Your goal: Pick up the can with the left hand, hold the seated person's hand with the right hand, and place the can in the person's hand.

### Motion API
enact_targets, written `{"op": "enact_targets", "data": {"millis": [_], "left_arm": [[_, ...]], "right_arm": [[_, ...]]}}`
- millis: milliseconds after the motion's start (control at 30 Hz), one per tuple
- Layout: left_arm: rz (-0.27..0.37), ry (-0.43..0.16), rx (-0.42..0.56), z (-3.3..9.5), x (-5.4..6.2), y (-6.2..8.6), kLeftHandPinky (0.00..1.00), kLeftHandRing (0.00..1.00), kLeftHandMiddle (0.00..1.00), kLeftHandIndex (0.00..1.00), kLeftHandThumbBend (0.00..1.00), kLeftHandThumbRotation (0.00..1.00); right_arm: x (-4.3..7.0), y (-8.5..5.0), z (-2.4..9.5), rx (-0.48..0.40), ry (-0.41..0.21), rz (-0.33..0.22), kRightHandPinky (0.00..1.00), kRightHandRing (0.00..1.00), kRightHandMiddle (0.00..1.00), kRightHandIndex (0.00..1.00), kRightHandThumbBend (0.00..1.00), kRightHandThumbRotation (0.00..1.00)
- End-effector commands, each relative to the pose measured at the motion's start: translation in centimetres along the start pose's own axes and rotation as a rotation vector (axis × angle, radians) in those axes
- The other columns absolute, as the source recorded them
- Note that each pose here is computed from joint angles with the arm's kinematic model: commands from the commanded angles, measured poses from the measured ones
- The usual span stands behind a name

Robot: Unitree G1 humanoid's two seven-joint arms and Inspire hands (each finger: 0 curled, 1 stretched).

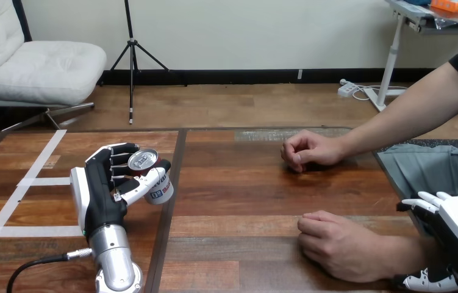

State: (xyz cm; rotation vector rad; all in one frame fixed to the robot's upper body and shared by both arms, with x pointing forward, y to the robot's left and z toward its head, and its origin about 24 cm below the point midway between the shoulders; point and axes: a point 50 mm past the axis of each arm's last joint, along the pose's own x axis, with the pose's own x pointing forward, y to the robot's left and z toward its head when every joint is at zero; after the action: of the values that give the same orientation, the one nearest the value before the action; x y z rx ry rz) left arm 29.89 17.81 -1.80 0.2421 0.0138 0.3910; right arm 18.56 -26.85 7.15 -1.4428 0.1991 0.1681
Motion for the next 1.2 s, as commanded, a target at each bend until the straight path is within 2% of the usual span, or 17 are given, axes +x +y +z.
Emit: {"op": "enact_targets", "data": {"millis": [0,733,1167], "left_arm": [[0.002,-0.158,-0.052,4.0,2.1,-0.9,0.44,0.51,0.53,0.53,0.65,0.00],[0.003,-0.157,-0.069,4.1,2.1,-0.9,0.44,0.51,0.54,0.53,0.65,0.00],[0.002,-0.160,-0.062,4.2,2.2,-0.8,0.44,0.51,0.54,0.53,0.65,0.00]], "right_arm": [[1.2,-1.8,0.5,-0.028,-0.052,-0.064,1.00,0.93,0.91,0.83,0.75,0.22],[2.5,-1.3,0.5,-0.045,-0.079,-0.050,0.89,0.87,0.87,0.81,0.76,0.15],[4.0,-0.6,0.7,-0.061,-0.090,-0.009,0.82,0.84,0.85,0.80,0.79,0.07]]}}
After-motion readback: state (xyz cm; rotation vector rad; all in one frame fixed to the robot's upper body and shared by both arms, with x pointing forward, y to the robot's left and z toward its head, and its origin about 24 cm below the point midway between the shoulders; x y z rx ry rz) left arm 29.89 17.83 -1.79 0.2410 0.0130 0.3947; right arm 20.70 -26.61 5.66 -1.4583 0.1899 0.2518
